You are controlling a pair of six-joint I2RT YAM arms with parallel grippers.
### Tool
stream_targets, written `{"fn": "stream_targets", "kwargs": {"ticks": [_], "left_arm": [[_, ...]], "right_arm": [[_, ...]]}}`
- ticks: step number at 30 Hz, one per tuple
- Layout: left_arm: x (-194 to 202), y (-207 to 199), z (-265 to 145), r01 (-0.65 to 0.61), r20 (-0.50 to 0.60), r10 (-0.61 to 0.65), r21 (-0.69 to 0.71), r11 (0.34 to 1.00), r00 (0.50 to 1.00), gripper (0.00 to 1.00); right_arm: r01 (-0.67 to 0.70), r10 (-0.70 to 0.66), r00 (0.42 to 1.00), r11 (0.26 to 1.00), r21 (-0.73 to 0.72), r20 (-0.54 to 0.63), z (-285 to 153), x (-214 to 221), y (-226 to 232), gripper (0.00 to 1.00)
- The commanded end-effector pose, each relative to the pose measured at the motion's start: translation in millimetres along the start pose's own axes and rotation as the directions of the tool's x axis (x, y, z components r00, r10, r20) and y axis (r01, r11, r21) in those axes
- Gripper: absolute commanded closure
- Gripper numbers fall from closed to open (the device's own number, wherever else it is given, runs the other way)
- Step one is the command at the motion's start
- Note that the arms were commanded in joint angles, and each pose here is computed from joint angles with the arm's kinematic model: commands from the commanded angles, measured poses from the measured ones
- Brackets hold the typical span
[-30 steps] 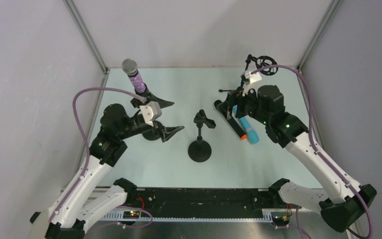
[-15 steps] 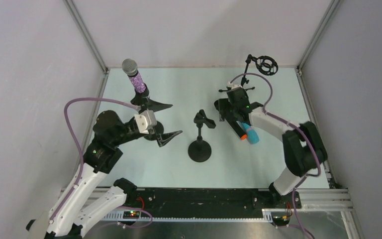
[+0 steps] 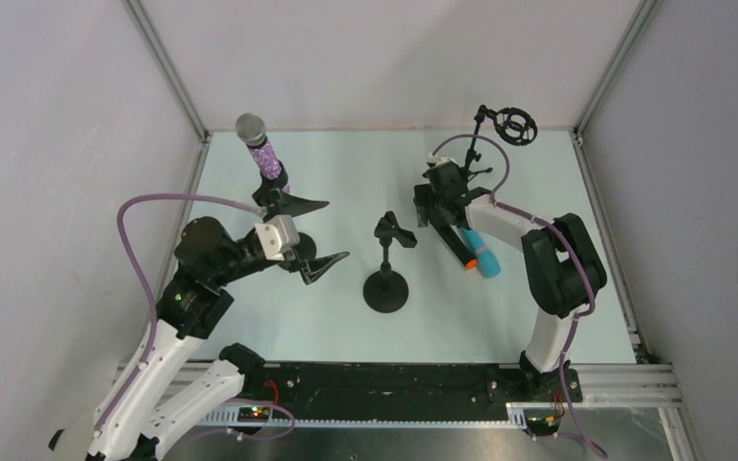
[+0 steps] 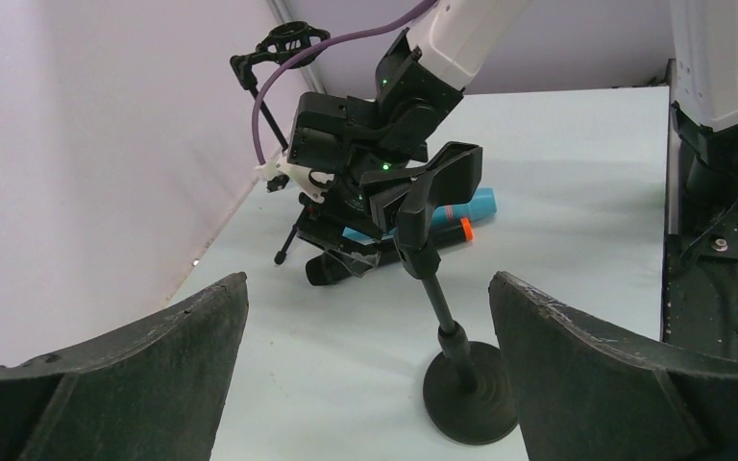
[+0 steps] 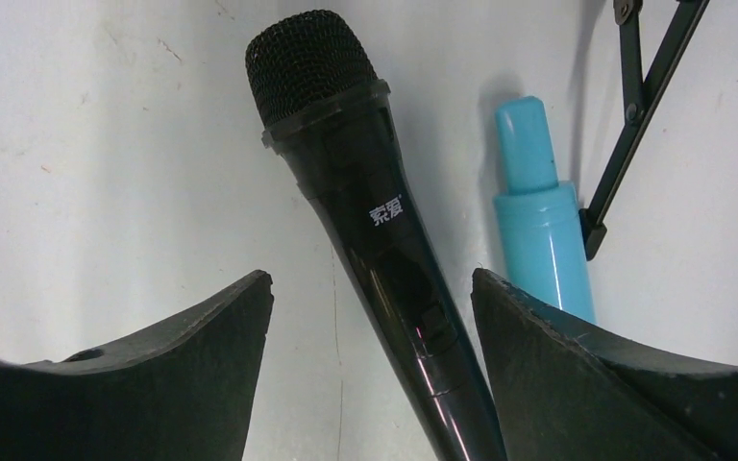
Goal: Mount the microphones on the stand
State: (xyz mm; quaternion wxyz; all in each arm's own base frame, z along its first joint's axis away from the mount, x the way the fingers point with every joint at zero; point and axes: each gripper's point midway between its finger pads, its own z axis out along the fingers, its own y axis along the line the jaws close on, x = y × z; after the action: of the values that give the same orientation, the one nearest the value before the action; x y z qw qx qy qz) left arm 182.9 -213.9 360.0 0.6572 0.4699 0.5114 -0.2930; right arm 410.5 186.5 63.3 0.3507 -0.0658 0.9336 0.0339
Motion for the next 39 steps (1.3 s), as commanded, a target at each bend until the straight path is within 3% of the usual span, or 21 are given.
{"fn": "stream_targets", "kwargs": {"ticks": [1,10,15,21,31,33,39], "left_arm": [[-2,0,1,-0.013,0.006,0.013,0.004,1.000,1.000,0.00],[3,-20,12,-0.105,0.040,0.100,0.182,0.978,0.994,0.00],[4,-15,34,-0.098,0.041,0.091,0.284,0.954,0.995,0.00],[-4,-13,56,-0.075,0.065,0.053,0.402,0.913,0.996,0.00],[2,-23,71,-0.063,0.081,0.024,0.528,0.847,0.996,0.02],[10,-22,77,-0.041,0.063,0.008,0.546,0.837,0.998,0.02],[16,-20,90,-0.023,0.058,-0.014,0.588,0.808,0.998,0.02]], "right_arm": [[0.016,-0.016,1.000,1.000,0.015,0.024,4,-13,1,0.21],[0.009,-0.009,0.998,1.000,-0.001,-0.062,7,10,4,0.25],[0.004,-0.008,0.995,0.999,-0.035,-0.103,7,23,12,0.35],[-0.019,0.011,0.996,0.996,-0.089,-0.084,-5,26,27,0.50],[-0.009,0.004,1.000,0.984,-0.178,-0.026,-31,26,59,0.58],[-0.019,0.018,1.000,0.981,-0.192,-0.007,-38,21,61,0.62],[-0.055,0.082,0.992,0.968,-0.245,0.101,-80,-3,64,0.95]]}}
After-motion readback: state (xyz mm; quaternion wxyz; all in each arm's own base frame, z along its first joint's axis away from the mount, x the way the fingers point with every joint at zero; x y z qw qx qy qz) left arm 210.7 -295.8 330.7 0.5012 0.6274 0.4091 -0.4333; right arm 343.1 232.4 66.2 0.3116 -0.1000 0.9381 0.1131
